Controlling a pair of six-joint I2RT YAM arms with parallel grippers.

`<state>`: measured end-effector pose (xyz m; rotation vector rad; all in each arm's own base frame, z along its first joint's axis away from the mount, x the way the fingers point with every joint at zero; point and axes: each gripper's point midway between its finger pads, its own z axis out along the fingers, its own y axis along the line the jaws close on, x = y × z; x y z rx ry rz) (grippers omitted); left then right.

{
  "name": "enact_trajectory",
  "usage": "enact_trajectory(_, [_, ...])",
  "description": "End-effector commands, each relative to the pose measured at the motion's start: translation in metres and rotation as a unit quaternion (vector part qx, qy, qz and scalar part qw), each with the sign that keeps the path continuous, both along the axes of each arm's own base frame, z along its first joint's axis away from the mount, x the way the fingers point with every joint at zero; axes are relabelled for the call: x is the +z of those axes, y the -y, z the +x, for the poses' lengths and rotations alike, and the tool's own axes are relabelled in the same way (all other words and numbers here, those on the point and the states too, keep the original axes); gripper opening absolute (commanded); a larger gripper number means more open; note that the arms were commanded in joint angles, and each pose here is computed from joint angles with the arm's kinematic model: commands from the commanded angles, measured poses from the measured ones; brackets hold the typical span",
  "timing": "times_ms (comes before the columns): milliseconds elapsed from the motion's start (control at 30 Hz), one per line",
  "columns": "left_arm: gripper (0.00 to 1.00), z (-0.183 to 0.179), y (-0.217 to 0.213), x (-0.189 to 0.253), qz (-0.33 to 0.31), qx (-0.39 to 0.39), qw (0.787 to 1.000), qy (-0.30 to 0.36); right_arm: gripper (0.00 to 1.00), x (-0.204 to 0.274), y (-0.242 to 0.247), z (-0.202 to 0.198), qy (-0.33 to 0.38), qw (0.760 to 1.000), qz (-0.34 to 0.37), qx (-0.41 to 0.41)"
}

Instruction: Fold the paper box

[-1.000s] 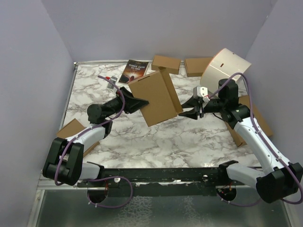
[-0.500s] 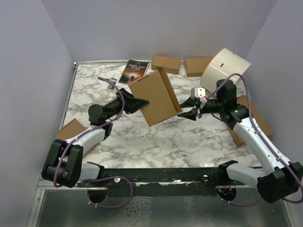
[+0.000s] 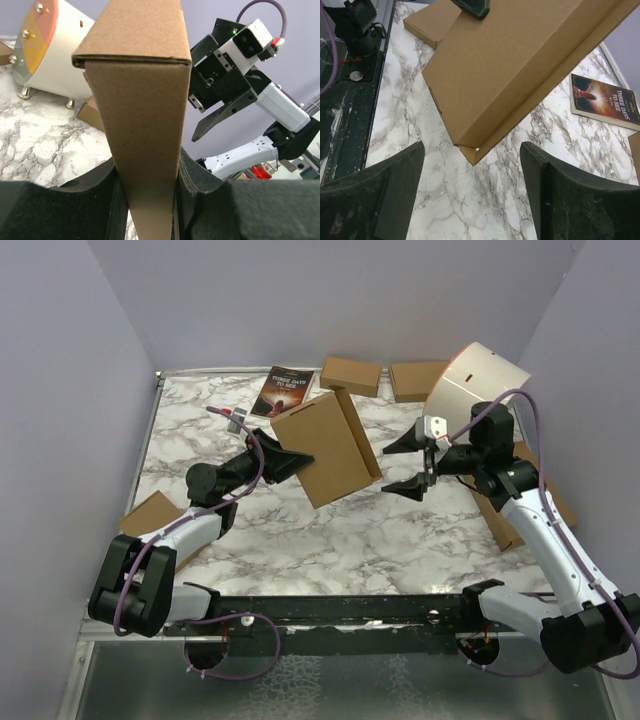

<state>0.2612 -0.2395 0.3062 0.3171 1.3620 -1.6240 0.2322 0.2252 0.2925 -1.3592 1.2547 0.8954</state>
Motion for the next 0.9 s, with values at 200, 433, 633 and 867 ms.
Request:
enact_trajectory(200, [0.00, -0.018, 0.001, 0.004, 0.015, -0.035, 0.998, 0.052, 0.82, 0.033, 0.021, -0.009, 0.011, 0.999, 0.033, 0.011])
enact_trajectory(433, [0.00, -0.025, 0.003, -0.015, 0.067, -0.045, 0.993, 0.081, 0.88, 0.067, 0.022, -0.014, 0.112, 0.992, 0.029, 0.042])
enact_trajectory(633, [0.00, -0.026, 0.010, -0.042, 0.148, -0.038, 0.983, 0.097, 0.97, 0.078, 0.019, -0.022, 0.194, 0.975, 0.034, 0.102])
enact_trajectory(867, [0.00, -0.044, 0.024, -0.053, 0.192, -0.077, 0.972, 0.114, 0.92, 0.088, 0.018, -0.010, 0.219, 0.970, 0.028, 0.098])
